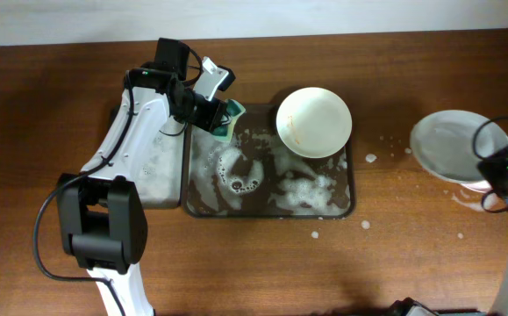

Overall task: Clean dirty plates on tray and stack at the side
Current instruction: 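Carry the pale green plate right and stack it on the pink plate, then move the right gripper back and grasp the cream plate rim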

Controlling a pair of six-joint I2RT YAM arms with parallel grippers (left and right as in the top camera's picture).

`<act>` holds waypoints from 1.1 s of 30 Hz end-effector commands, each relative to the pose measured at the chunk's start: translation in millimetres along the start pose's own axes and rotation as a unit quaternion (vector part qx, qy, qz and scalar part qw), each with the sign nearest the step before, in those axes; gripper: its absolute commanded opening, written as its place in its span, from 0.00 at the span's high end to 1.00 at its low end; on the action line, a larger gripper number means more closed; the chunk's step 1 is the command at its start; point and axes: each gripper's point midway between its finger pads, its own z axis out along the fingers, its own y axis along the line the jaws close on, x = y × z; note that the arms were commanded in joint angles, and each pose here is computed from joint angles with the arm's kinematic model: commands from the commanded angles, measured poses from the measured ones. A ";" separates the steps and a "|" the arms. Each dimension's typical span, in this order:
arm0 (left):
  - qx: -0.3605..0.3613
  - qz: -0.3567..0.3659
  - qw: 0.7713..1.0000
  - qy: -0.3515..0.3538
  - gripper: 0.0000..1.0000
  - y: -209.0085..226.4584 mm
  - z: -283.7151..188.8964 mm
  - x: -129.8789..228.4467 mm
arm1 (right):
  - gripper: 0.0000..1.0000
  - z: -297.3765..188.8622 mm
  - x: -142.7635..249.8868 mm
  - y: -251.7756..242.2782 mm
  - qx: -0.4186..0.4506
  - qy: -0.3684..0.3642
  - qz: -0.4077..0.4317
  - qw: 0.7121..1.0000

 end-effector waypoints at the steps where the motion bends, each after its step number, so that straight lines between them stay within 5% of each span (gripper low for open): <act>1: 0.000 0.000 1.000 -0.011 1.00 -0.2 -4.3 -6.9 | 0.96 24.0 -20.1 -36.4 0.030 0.000 0.061 0.998; 9: 0.001 -0.003 1.000 -0.006 1.00 -1.1 -4.3 -4.6 | 0.96 87.7 -34.1 -76.1 0.097 0.000 0.041 0.994; 16: 0.001 -0.003 1.000 -0.006 1.00 -1.0 -4.3 -4.6 | 0.96 137.6 -28.7 -64.9 0.054 0.020 0.031 0.998; 23: 0.001 -0.002 1.000 -0.008 1.00 -0.7 -4.3 -5.4 | 0.36 135.4 -32.2 -38.9 -0.016 0.025 0.032 0.999; 28: 0.001 -0.002 1.000 -0.008 1.00 -0.8 -4.3 -5.3 | 0.20 68.7 -38.2 45.8 -0.186 0.058 0.006 0.981; 33: 0.001 -0.003 1.000 -0.006 1.00 -1.0 -4.3 -4.6 | 0.02 31.1 27.8 125.2 -0.232 0.118 -0.099 0.961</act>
